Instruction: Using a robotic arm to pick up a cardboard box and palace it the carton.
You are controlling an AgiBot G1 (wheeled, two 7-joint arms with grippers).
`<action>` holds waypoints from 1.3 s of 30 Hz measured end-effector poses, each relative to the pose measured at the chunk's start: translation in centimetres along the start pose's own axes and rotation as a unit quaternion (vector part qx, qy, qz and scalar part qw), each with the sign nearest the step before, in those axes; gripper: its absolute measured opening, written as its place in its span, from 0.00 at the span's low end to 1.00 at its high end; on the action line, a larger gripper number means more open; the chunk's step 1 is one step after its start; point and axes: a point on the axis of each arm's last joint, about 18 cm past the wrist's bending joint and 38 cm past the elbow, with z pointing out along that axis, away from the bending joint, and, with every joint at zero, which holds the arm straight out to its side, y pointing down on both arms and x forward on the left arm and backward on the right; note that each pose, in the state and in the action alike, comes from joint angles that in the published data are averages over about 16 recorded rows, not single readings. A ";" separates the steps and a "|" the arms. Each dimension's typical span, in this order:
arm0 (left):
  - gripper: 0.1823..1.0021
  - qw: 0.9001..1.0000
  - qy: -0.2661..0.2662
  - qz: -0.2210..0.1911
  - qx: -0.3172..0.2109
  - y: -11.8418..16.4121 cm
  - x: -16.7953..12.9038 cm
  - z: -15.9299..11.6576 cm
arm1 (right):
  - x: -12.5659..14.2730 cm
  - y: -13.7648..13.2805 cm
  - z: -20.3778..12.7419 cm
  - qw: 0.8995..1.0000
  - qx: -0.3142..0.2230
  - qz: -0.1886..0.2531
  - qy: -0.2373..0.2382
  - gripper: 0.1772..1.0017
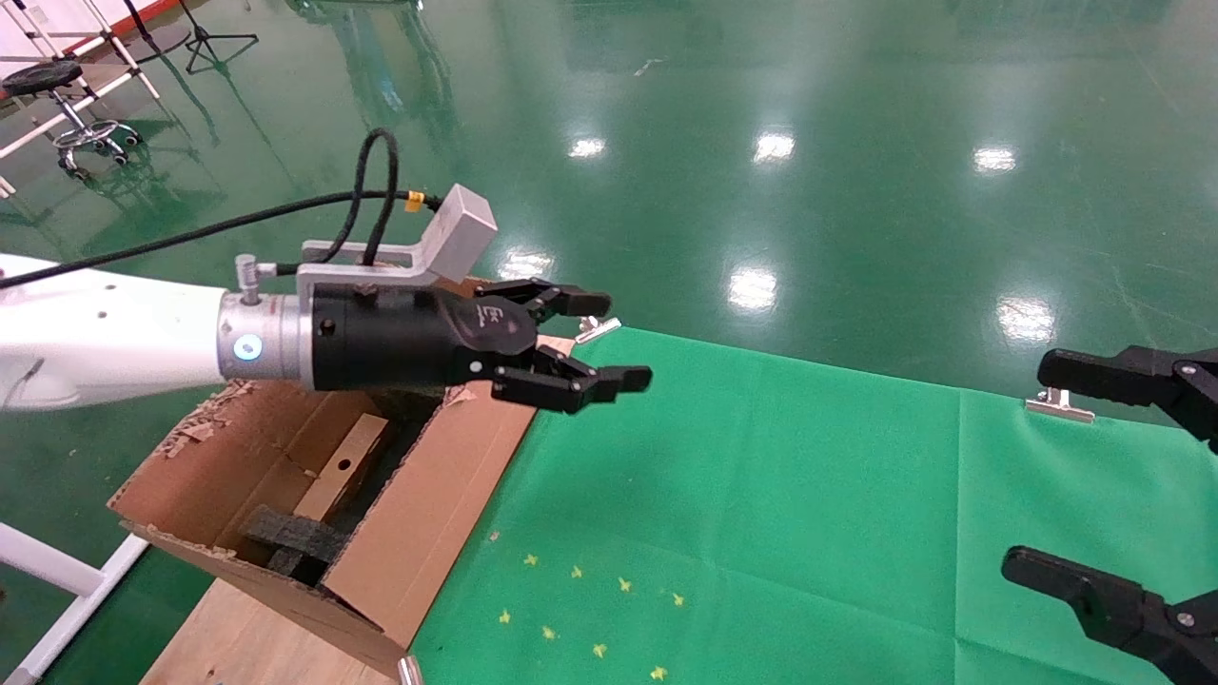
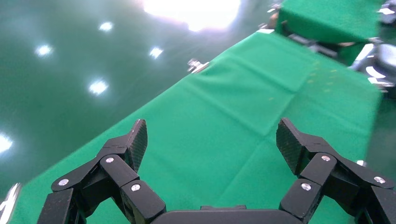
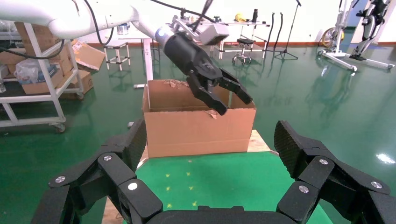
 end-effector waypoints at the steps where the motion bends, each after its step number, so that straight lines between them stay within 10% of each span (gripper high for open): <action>1: 1.00 1.000 0.010 0.006 0.007 -0.1 0.6 0.0 | 0.0 0.0 0.0 1.000 0.000 0.000 0.000 1.00; 22: 1.00 0.964 0.173 0.140 0.143 -2.4 11.7 -2.8 | 0.0 0.0 0.0 1.000 0.000 0.000 0.000 1.00; 39: 1.00 0.960 0.184 0.150 0.151 -2.5 12.5 -3.2 | 0.0 0.0 0.0 1.000 0.000 0.000 0.000 1.00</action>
